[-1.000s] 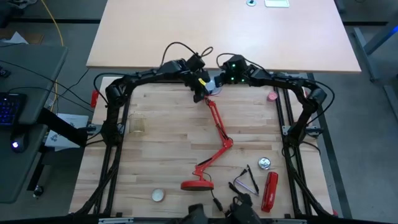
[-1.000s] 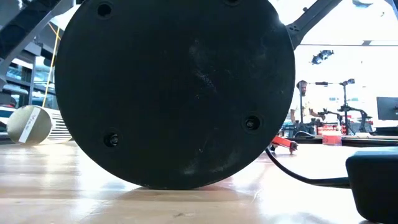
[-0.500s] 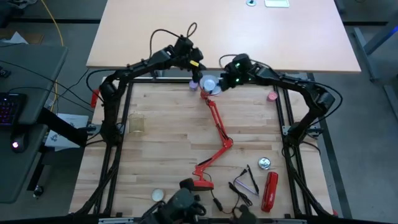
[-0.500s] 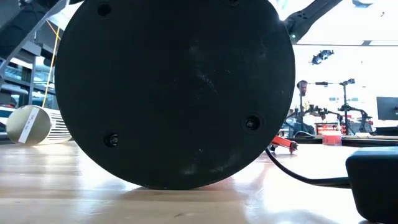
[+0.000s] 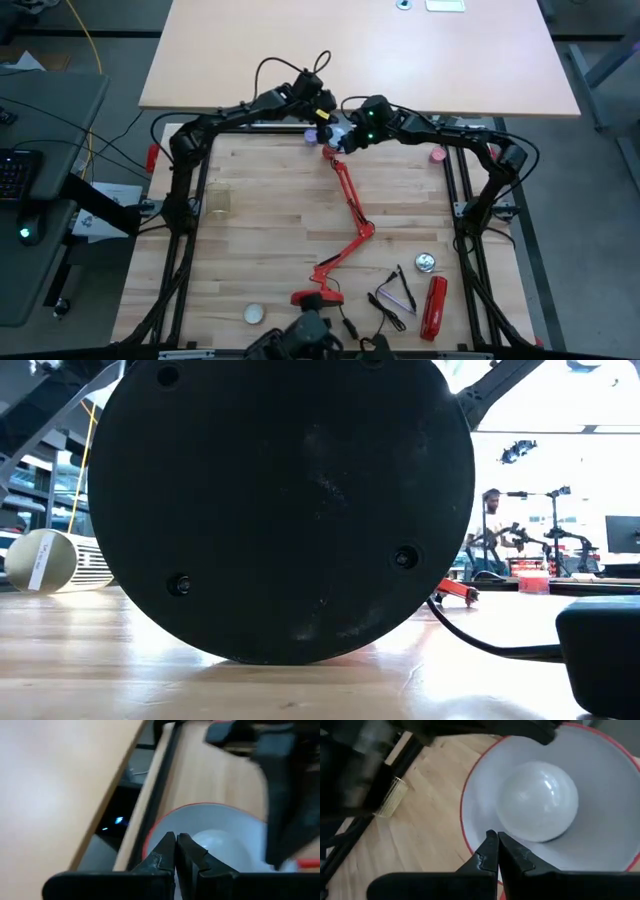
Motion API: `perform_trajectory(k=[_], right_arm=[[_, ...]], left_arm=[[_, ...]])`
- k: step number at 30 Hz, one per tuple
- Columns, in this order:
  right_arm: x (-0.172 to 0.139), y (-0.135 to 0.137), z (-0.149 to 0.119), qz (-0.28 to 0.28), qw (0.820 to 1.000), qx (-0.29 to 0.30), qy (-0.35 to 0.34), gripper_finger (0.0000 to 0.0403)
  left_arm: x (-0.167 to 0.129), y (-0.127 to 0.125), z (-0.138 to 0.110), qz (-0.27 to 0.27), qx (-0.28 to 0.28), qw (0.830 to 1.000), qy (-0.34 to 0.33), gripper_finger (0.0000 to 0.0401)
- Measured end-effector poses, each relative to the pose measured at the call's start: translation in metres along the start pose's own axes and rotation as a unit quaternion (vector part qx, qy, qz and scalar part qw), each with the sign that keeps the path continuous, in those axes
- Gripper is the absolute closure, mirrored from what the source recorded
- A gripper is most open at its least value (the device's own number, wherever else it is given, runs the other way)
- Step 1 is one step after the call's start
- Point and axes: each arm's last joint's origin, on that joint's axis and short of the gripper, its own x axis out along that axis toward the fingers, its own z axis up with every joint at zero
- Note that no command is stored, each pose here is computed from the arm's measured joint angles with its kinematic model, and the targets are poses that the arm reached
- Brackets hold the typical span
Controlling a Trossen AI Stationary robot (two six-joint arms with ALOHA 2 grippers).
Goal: Screw lightbulb
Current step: Remove the white lightbulb from the desk lamp
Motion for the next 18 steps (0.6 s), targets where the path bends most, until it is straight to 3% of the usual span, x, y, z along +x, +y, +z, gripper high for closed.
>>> perform_trajectory(k=[18], right_arm=[[0.019, 0.003, -0.010, -0.004, 1.000, 0.013, 0.016, 0.0403]], left_arm=[[0.024, -0.003, -0.015, 0.020, 0.014, 0.999, 0.040, 0.0401]])
